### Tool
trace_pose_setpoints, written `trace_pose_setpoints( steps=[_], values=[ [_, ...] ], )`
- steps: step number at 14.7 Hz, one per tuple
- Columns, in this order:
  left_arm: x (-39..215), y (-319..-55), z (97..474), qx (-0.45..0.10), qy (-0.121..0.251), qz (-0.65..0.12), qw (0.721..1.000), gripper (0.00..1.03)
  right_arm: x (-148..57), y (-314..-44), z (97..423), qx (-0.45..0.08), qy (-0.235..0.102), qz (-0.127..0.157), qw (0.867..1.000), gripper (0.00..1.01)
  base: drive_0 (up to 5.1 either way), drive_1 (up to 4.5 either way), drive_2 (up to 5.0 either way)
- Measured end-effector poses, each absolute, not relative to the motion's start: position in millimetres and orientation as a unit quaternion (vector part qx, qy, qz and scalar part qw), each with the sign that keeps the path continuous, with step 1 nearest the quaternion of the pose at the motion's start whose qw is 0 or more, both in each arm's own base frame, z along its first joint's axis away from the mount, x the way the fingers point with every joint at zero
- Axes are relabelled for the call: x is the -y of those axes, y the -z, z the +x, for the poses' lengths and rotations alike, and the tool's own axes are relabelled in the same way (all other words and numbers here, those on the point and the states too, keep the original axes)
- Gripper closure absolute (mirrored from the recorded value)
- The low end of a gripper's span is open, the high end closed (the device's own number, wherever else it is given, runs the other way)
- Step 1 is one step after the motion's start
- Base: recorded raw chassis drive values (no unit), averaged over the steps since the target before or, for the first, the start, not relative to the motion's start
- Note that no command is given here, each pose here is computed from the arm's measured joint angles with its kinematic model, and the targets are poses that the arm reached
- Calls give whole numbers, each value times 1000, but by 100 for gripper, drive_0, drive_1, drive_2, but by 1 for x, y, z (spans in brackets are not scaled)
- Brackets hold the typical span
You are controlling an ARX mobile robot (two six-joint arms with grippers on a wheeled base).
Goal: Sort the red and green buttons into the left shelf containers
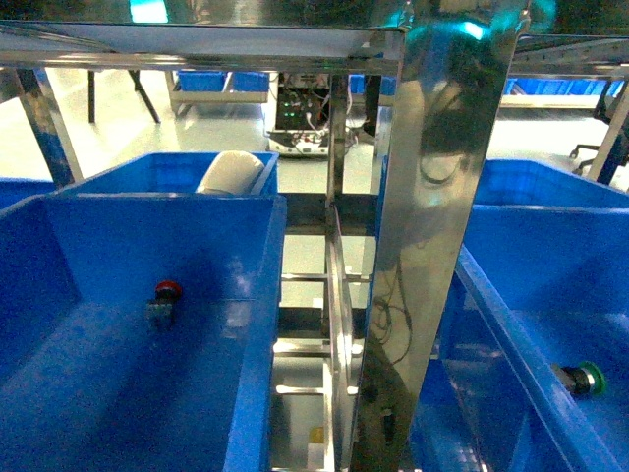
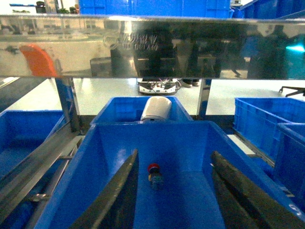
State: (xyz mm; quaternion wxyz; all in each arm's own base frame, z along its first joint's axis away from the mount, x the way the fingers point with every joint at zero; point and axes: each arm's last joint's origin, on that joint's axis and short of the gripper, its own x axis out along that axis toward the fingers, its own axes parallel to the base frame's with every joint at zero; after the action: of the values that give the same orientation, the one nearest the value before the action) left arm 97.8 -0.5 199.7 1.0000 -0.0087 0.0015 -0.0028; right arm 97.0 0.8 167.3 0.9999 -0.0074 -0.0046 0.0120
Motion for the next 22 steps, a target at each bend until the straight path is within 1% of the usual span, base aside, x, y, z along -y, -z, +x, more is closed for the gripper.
trace_pose_setpoints(
  steps=[1,2,3,5,9,10,11,12,17,18,22],
  values=[
    [0,-193,98,-5,0,-9,1000,73,-1,-167,97,3,-9,-7,1000,90,0,0,0],
    [0,-191,98,-1,0,-8,1000,90,0,-167,97,4,0,-7,1000,99,0,0,0],
    [0,-188,97,1,0,-9,1000,102,0,-167,97,3,0,-7,1000,99,0,0,0],
    [0,-181,98,-4,0,-8,1000,101,0,-167,97,3,0,-7,1000,99,0,0,0],
    [0,-176,98,-1,0,-8,1000,101,0,-167,97,3,0,-7,1000,99,0,0,0],
    [0,-169,97,6,0,-8,1000,101,0,-167,97,4,0,-7,1000,99,0,0,0],
    [0,-166,98,-7,-3,-8,1000,101,0,-167,97,3,0,-6,1000,99,0,0,0],
    [0,-168,97,2,0,-8,1000,101,0,-167,97,4,0,-6,1000,99,0,0,0],
    [0,-167,97,0,0,-7,1000,101,0,-167,97,3,0,-5,1000,99,0,0,0],
    [0,-167,97,0,0,-8,1000,99,0,-167,97,3,0,-6,1000,94,0,0,0],
    [0,-167,97,0,0,-7,1000,37,0,-167,97,3,0,-5,1000,31,0,0,0]
  ],
)
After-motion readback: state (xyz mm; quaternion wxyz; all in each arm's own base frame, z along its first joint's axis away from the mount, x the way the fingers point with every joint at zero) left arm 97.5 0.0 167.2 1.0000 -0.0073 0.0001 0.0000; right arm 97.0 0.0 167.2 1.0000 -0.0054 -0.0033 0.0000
